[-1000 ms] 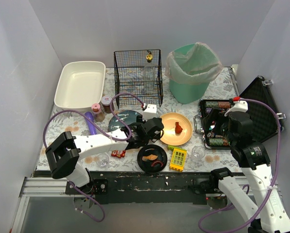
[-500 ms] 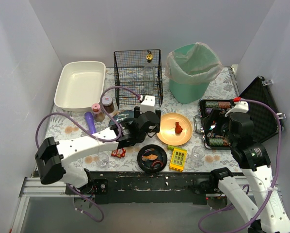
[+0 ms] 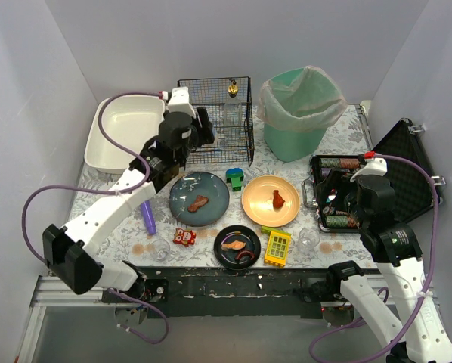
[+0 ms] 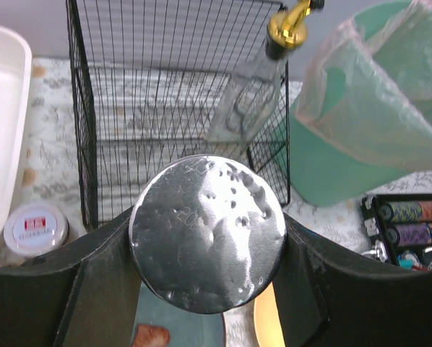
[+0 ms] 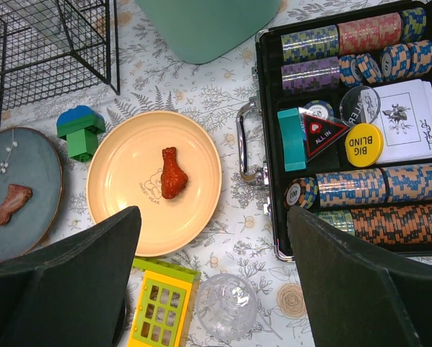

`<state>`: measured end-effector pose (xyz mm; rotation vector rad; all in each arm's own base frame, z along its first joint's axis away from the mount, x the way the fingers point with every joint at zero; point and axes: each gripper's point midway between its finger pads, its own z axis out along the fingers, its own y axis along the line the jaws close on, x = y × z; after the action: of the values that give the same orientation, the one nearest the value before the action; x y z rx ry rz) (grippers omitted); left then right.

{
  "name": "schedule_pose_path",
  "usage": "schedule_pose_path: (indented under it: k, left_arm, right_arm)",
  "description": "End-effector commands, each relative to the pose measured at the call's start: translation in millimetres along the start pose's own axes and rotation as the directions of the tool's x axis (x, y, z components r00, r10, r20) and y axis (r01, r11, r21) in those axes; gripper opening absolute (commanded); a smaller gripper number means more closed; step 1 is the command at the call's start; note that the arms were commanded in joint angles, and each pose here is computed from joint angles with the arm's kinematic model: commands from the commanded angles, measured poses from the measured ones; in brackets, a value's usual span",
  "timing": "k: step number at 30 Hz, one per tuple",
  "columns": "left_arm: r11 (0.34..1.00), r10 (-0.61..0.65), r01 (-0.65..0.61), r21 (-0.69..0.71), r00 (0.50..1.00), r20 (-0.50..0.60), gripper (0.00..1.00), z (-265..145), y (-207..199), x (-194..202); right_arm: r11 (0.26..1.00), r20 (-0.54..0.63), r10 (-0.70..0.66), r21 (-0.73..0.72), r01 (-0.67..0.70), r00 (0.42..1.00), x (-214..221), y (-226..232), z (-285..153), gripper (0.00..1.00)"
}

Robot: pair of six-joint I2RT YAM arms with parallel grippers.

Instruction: Clear the kitchen counter

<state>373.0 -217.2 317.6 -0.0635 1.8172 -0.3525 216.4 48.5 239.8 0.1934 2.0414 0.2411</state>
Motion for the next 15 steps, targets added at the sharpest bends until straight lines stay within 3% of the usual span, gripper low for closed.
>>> schedule_pose_path:
  k: [1, 15]
  left_arm:
    - [0.996, 0.013, -0.023, 0.083, 0.992, 0.123, 0.00, 16.1, -9.5, -62.3]
    - [0.996, 0.082, -0.088, 0.028, 0.984, 0.157, 0.00, 110.7, 4.7, -71.6]
  right_arm:
    - [1.000, 0.016, 0.013, -0.012, -0.013, 1.000, -5.9, 3.0, -2.1, 0.91]
    - [1.000, 0.016, 0.005, 0.004, -0.005, 1.000, -4.5, -0.7, -3.3, 0.91]
